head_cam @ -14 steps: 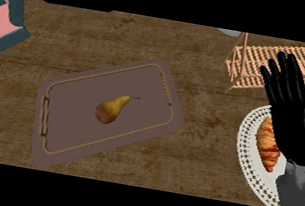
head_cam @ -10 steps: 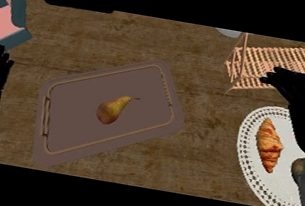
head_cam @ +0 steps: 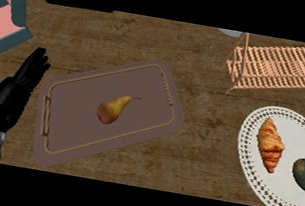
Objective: Pick the squash from the placemat and place it in the tiered shelf
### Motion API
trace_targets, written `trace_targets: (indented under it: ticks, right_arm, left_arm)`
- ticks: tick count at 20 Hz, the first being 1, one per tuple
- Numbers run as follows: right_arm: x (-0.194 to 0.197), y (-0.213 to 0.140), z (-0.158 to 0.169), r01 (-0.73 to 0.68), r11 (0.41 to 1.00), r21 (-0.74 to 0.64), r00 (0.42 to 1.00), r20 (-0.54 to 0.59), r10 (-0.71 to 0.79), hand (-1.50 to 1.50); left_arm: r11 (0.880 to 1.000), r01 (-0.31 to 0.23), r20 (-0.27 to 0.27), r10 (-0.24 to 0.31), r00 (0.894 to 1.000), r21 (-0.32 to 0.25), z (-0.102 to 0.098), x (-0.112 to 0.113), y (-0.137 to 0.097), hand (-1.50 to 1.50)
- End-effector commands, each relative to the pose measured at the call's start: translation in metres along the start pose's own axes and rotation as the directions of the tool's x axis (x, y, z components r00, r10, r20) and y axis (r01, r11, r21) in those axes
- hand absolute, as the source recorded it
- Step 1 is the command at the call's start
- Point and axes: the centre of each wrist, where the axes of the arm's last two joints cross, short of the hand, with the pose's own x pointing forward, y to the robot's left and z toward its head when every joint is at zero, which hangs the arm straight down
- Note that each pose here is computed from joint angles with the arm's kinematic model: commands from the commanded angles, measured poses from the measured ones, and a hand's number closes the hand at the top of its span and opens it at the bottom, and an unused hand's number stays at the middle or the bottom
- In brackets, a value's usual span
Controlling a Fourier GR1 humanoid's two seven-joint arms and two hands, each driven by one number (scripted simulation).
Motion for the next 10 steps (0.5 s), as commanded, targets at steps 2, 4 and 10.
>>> trace_targets:
  ticks: [2, 4, 10]
  right_arm:
    - [0.002, -0.044, 0.053, 0.047, 0.981, 0.189, 0.998, -0.037, -0.041, -1.5]
    - [0.01, -0.058, 0.069, 0.025, 0.982, 0.187, 1.0, -0.021, -0.022, -1.5]
    - [0.045, -0.079, 0.072, -0.185, 0.958, 0.217, 0.98, -0.033, 0.197, -1.5]
  left_arm:
    - [0.997, -0.01, 0.005, 0.01, 1.0, -0.075, -0.003, 0.021, -0.009, 0.0]
    - [0.999, -0.009, -0.012, 0.008, 1.0, -0.053, -0.007, 0.028, 0.002, 0.0]
    - [0.997, -0.014, -0.021, 0.012, 1.0, -0.074, -0.008, 0.034, -0.013, 0.0]
